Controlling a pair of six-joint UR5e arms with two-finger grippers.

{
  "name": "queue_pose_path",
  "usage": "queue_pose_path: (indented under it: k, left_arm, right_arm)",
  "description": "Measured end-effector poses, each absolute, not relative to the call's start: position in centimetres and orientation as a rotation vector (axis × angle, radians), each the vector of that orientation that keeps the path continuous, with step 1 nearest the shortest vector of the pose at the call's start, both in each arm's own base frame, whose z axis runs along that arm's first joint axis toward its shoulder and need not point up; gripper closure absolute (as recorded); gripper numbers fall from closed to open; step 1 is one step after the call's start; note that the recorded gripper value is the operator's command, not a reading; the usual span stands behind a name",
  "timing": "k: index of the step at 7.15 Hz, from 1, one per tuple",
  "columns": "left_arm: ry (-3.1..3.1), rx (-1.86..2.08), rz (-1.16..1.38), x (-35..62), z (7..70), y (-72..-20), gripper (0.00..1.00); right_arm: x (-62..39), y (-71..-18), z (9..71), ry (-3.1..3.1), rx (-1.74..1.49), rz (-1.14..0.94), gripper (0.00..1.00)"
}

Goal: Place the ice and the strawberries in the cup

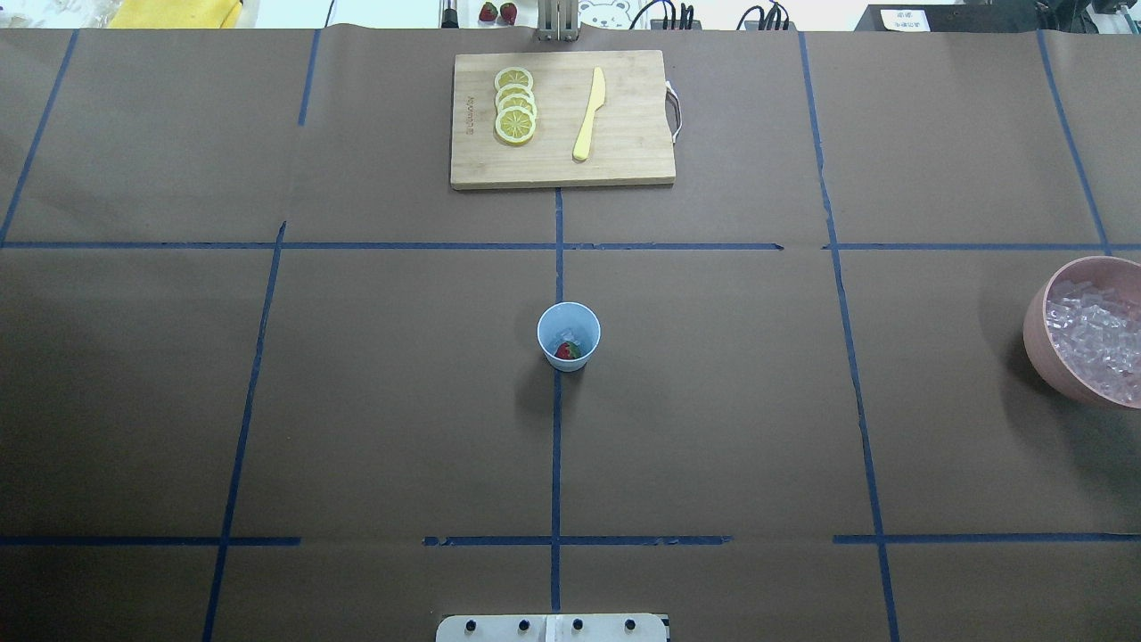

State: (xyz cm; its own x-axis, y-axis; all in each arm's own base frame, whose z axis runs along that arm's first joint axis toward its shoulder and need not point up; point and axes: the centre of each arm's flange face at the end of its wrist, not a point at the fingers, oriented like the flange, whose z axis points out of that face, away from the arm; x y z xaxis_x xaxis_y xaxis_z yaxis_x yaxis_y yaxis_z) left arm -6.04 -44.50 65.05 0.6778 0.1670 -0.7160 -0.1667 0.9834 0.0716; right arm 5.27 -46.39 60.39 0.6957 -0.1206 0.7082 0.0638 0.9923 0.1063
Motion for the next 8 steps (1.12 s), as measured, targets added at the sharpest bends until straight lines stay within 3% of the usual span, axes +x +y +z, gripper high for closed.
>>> queue_pose_path:
  k: [8]
  left_arm:
    - [0.806, -0.009, 0.185, -6.0, 65.6, -44.1, 0.00]
  right_arm:
    - [5.2, -45.8, 62.1, -0.813, 0.055, -0.128, 0.00]
